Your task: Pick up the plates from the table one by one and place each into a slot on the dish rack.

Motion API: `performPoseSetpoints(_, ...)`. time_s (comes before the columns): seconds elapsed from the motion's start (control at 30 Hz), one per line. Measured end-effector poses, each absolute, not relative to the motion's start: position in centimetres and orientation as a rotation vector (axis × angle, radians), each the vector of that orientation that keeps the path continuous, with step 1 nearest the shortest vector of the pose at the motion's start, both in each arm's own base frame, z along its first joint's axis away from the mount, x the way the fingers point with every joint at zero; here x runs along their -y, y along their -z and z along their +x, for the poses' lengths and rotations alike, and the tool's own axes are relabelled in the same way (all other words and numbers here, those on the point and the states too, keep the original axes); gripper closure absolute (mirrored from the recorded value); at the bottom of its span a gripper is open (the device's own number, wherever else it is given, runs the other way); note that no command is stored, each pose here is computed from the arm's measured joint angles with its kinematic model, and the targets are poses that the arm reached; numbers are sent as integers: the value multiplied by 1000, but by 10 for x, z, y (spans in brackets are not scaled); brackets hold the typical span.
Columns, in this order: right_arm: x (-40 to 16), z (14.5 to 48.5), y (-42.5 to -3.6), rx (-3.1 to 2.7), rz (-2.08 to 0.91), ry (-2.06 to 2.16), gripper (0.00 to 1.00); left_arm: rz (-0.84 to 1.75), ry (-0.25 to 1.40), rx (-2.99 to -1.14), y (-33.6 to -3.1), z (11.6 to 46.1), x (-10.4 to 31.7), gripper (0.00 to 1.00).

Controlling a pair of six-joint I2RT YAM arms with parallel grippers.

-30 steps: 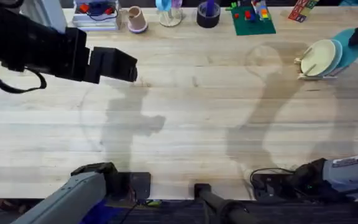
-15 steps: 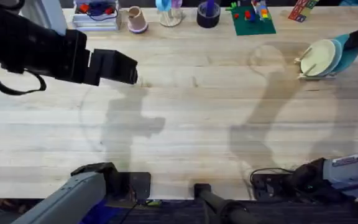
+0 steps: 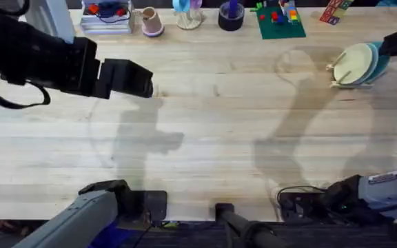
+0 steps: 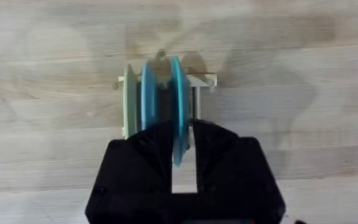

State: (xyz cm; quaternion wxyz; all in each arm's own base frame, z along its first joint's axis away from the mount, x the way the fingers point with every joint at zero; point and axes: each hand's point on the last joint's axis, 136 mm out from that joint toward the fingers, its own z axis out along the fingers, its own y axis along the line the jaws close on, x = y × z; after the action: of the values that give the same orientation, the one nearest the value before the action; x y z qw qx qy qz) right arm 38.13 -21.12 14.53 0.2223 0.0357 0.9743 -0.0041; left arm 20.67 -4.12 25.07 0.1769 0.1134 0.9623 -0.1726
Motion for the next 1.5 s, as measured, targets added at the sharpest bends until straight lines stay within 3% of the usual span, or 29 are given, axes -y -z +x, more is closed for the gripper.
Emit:
performPoseSetpoints(0.37,211,381,-152,-2676,95,24,766,321,488,-2724,-251,207,41,7)
performPoseSetpoints(0.67,196,359,-223,-2581,76,100,720,321,489,-2724,-251,207,41,8)
performPoseSetpoints(0.83,175,332,-256,-2555,105,98,569,321,488,-2724,-251,207,41,7)
performPoseSetpoints(0.87,171,328,-261,-2552,112,94,497,321,489,-2724,-251,207,41,7)
performPoseSetpoints(1.0,146,317,-275,-2542,90,58,40,321,488,-2724,-251,207,41,7)
performPoseSetpoints(1.5,20,258,-288,-2649,-207,-211,7,322,486,-2720,-251,208,41,7)
